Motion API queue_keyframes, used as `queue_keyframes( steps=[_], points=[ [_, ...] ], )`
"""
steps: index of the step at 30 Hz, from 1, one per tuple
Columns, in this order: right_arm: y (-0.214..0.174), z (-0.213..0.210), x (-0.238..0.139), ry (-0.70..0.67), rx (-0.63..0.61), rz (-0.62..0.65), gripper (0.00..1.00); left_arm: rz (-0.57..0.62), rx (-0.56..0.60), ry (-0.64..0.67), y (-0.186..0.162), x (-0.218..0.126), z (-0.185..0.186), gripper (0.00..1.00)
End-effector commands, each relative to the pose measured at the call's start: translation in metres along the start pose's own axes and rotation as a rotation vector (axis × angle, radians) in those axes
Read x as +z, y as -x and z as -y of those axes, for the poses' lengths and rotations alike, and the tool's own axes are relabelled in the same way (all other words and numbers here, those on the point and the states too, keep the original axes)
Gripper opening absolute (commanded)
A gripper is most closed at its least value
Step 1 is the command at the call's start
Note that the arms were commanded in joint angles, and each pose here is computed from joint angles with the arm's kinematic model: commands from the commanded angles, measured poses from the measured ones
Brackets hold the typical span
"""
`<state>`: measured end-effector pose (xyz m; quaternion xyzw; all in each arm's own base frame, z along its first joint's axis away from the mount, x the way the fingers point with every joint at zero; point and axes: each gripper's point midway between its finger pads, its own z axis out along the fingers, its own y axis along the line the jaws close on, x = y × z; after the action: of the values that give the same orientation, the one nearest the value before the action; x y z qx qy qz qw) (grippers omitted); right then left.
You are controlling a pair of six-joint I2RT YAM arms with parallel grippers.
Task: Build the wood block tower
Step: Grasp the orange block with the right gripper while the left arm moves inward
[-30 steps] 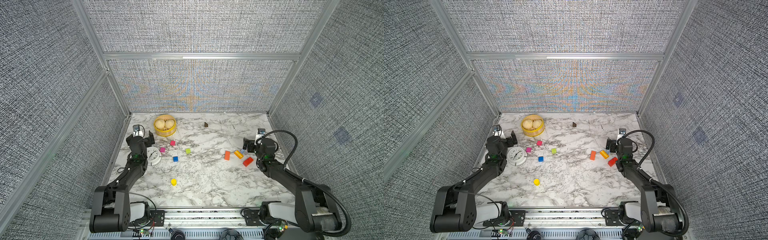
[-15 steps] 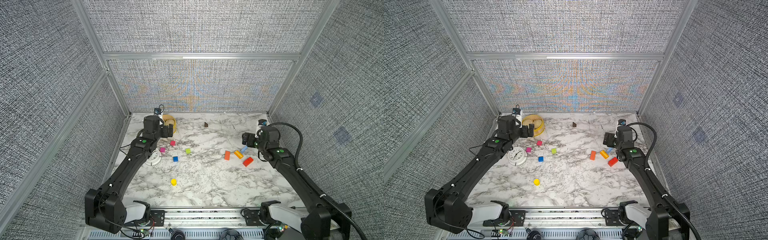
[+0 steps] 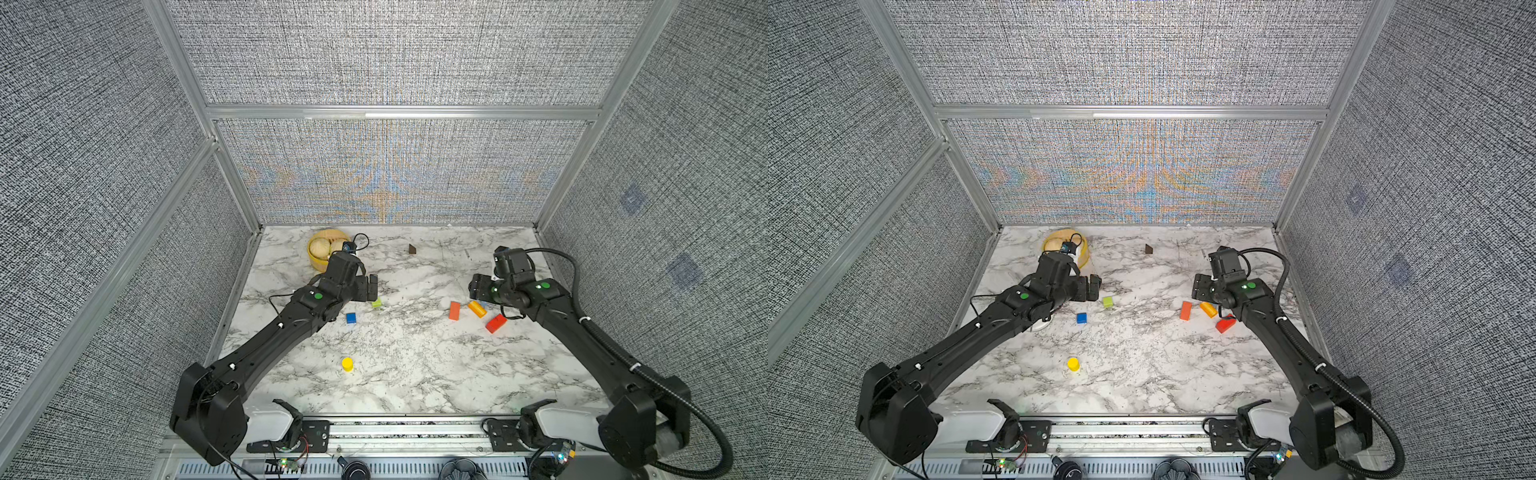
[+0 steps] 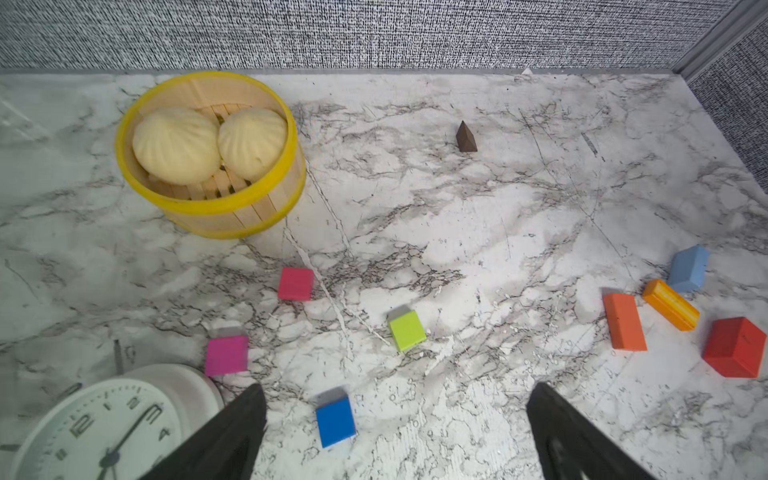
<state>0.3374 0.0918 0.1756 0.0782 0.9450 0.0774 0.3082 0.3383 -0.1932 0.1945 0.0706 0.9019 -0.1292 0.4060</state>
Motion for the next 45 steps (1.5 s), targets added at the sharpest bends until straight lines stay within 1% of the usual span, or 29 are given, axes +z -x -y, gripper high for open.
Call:
queue_keyframes(
  steps=[1, 4, 6, 10, 13, 15, 18, 21, 25, 29, 34, 38, 45],
  points=[
    [-0.013, -0.004, 0.011, -0.013, 0.035, -0.094, 0.7, 0.063, -0.065, -0.036, 0.005, 0.0, 0.004, 0.99],
    [-0.018, -0.015, 0.028, -0.025, -0.005, -0.154, 0.68, 0.082, -0.07, -0.05, 0.0, 0.003, 0.004, 0.99],
    [-0.019, -0.02, 0.036, -0.032, -0.025, -0.167, 0.68, 0.086, -0.067, -0.049, -0.002, 0.006, 0.003, 0.99],
    [-0.023, -0.027, 0.053, -0.033, -0.051, -0.19, 0.68, 0.053, -0.067, -0.03, -0.01, 0.015, 0.001, 0.99],
    [-0.028, -0.03, 0.068, -0.04, -0.077, -0.23, 0.68, 0.033, -0.093, 0.004, -0.014, 0.022, -0.004, 0.99],
    [-0.027, -0.034, 0.076, -0.038, -0.093, -0.235, 0.69, 0.023, -0.101, 0.037, -0.016, 0.027, -0.009, 0.99],
    [-0.019, -0.04, 0.088, -0.043, -0.127, -0.243, 0.71, 0.01, -0.149, 0.137, -0.018, 0.037, -0.024, 0.99],
    [-0.016, -0.049, 0.098, -0.031, -0.149, -0.269, 0.71, -0.024, -0.134, 0.165, -0.022, 0.049, -0.026, 0.98],
    [-0.023, -0.054, 0.111, -0.036, -0.169, -0.316, 0.71, -0.08, -0.116, 0.18, -0.03, 0.064, -0.024, 0.93],
    [-0.032, -0.047, 0.116, -0.075, -0.168, -0.345, 0.69, -0.099, -0.119, 0.164, -0.032, 0.075, -0.02, 0.9],
    [-0.042, -0.037, 0.122, -0.12, -0.148, -0.37, 0.65, -0.136, -0.147, 0.144, -0.038, 0.087, -0.014, 0.88],
    [-0.054, -0.029, 0.13, -0.162, -0.142, -0.409, 0.62, -0.132, -0.165, 0.108, -0.044, 0.094, -0.009, 0.87],
    [-0.065, -0.024, 0.14, -0.182, -0.129, -0.433, 0.62, -0.129, -0.181, 0.091, -0.046, 0.099, -0.006, 0.86]
  ],
)
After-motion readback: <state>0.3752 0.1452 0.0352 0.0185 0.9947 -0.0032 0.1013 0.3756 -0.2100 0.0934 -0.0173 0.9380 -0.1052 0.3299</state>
